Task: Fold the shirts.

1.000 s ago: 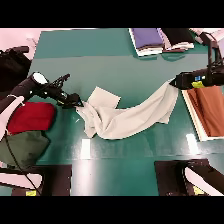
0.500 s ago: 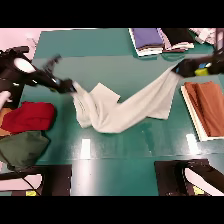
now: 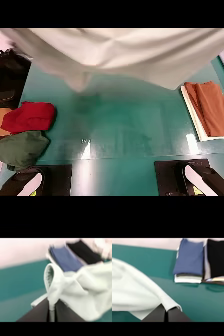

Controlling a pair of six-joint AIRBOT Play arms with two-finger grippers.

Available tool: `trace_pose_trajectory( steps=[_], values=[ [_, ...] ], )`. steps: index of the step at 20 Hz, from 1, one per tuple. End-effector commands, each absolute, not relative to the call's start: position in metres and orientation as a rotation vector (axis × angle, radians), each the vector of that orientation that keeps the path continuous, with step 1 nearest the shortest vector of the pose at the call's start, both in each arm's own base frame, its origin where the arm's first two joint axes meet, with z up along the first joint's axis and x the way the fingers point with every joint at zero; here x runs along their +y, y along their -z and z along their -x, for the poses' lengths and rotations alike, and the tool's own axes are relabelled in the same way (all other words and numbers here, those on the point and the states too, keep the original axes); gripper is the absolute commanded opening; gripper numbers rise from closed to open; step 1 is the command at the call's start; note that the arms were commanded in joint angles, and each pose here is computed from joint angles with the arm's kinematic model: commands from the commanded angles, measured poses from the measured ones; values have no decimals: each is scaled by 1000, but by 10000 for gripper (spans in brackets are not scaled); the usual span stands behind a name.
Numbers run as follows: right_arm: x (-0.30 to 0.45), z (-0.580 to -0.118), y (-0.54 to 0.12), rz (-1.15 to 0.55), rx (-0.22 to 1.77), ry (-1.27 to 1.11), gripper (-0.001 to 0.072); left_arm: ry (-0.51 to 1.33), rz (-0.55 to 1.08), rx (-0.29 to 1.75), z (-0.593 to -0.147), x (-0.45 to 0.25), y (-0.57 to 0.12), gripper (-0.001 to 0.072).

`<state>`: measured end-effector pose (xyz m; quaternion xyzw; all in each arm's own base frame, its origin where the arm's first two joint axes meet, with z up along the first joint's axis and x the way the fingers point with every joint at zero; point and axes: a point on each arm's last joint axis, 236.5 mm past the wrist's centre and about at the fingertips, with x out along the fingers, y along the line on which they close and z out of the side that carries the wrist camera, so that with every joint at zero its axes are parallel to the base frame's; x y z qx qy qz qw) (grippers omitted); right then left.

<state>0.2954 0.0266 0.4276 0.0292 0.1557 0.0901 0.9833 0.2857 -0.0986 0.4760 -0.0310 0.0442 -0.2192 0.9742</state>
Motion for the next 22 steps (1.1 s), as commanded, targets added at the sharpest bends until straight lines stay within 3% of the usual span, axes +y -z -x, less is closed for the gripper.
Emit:
trace_pose_trajectory(
  steps=[1, 4, 7, 13, 18, 21, 22],
  values=[
    [11, -256, -461, -12, 262, -88, 15, 361, 30, -149, -202, -83, -549, 28],
    [6, -257, -464, -8, 283, -77, 15, 321, 10, -177, -194, -75, -558, 27],
    [-3, -283, -433, -59, 406, -87, 14, 304, 39, 40, -254, -70, -505, 28],
    [-2, -370, -251, -224, 904, -185, 14, 365, 203, 760, -414, -82, -248, 28],
    [8, -437, -94, -229, 1157, -164, 15, 419, 190, 1154, -457, -109, -43, 29],
    [23, -468, -60, -233, 1192, -192, 17, 413, 194, 1197, -469, -115, -3, 29],
    [25, -476, -58, -227, 1194, -200, 99, 391, 205, 1184, -473, -108, -4, 33]
  ],
)
